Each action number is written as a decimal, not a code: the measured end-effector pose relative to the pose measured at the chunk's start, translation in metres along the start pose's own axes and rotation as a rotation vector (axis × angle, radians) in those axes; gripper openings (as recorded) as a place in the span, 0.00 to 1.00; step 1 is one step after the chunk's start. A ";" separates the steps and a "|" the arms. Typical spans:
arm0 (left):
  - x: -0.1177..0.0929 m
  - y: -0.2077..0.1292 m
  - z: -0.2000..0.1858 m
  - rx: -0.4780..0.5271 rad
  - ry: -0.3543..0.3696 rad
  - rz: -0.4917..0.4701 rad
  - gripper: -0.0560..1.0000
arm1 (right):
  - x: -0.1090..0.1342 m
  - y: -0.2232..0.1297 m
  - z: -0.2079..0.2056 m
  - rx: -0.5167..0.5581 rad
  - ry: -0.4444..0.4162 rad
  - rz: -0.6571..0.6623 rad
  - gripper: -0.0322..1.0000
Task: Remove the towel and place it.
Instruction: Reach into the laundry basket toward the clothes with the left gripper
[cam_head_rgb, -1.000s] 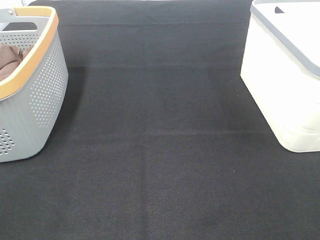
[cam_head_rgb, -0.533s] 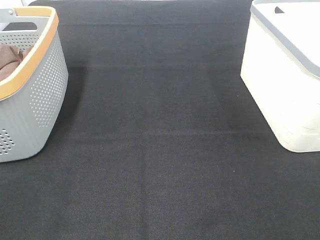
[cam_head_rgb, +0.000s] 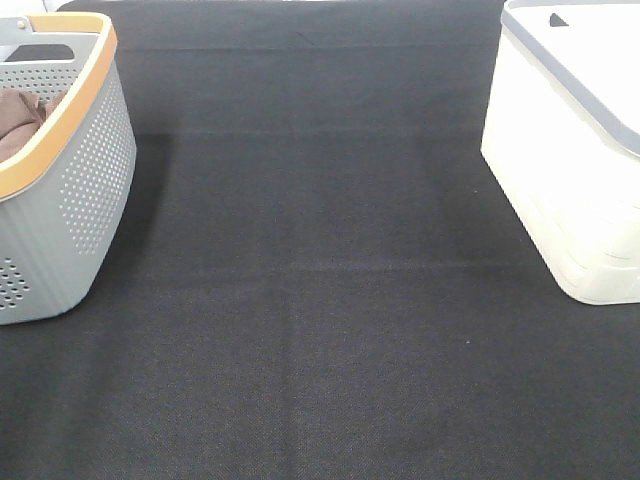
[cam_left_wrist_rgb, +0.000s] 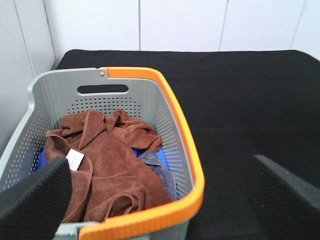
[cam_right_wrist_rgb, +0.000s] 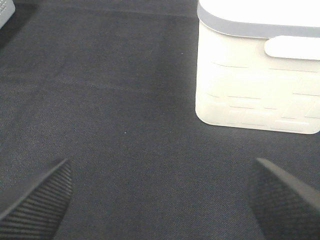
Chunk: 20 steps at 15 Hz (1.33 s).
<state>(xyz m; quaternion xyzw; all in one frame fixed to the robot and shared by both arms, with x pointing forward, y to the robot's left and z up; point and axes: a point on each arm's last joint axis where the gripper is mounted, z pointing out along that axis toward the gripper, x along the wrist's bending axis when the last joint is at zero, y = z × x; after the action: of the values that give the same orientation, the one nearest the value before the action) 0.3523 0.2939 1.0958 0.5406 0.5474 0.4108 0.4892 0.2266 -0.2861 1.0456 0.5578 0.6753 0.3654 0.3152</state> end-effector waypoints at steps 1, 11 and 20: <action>0.002 0.000 0.018 0.026 0.016 -0.005 0.90 | 0.000 0.000 0.000 0.000 0.000 0.000 0.90; 0.007 0.058 0.181 0.407 0.034 -0.103 0.84 | 0.000 0.000 0.000 0.000 0.000 0.000 0.90; 0.034 0.064 0.251 0.723 0.296 -0.118 0.81 | 0.000 0.000 0.000 0.000 0.000 0.000 0.90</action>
<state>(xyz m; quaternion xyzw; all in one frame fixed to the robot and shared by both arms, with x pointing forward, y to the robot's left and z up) 0.6129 0.3129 1.1090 0.5806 0.7515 0.2360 0.2060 0.2266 -0.2861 1.0456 0.5578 0.6753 0.3654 0.3152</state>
